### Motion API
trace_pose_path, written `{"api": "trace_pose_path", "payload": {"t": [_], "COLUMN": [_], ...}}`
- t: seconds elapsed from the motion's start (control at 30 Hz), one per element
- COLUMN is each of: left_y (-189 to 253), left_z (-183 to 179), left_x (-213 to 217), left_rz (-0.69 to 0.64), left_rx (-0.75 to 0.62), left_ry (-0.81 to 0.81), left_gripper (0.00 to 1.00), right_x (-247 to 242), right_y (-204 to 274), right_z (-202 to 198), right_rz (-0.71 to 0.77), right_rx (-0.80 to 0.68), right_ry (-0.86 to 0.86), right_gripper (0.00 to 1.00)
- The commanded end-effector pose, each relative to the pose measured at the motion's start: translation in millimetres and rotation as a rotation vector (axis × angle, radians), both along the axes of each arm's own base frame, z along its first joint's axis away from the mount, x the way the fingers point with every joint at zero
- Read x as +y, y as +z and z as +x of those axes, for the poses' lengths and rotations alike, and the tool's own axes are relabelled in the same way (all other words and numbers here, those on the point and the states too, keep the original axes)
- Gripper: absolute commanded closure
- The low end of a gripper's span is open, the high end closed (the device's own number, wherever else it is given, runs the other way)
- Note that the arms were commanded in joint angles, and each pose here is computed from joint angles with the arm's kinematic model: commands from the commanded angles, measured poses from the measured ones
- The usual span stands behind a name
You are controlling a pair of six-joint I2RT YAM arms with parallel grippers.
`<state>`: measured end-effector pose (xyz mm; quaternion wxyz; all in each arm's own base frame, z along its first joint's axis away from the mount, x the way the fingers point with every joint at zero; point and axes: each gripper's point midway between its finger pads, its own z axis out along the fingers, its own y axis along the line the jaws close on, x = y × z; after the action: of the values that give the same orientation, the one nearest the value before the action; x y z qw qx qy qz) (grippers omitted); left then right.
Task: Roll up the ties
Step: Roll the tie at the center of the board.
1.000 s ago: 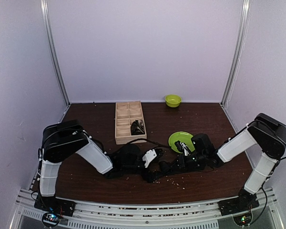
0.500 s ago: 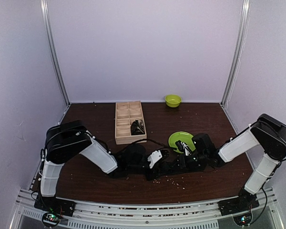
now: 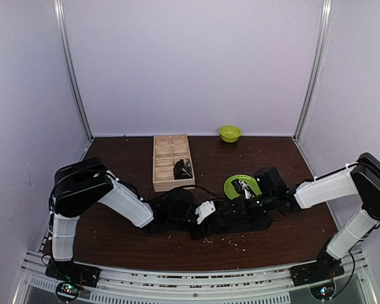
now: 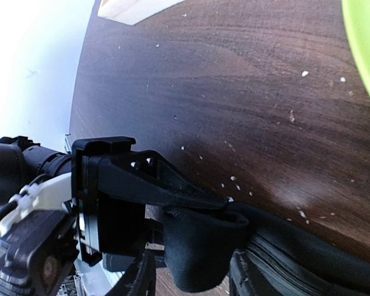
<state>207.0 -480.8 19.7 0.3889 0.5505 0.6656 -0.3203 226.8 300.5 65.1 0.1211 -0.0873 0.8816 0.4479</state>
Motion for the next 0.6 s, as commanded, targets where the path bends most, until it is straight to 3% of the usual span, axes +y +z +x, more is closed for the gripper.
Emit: {"api": "trace_pose_path", "payload": {"t": [0.0,0.27,0.4,0.47,0.57], "left_y": [-27,-30,-30,-28,-18], "left_z": [-5,-4,-2,0,1], "left_x": [17,17,16,15,14], "left_rz": [0.127,0.148,0.153,0.147,0.103], "left_rx": [0.021,0.021,0.020,0.020,0.016], "left_ry": [0.003,0.003,0.007,0.018,0.032], "left_gripper": [0.58,0.58,0.57,0.51,0.32], "right_x": [8,2,-1,-4,-11], "right_y": [-16,-38,-42,-46,-52], "right_z": [-5,-14,-16,-15,-13], "right_rz": [-0.047,-0.120,-0.122,-0.131,-0.145], "right_rx": [0.058,0.082,0.077,0.073,0.063], "right_ry": [0.027,0.044,0.046,0.043,0.031], "right_gripper": [0.63,0.73,1.00,1.00,1.00]}}
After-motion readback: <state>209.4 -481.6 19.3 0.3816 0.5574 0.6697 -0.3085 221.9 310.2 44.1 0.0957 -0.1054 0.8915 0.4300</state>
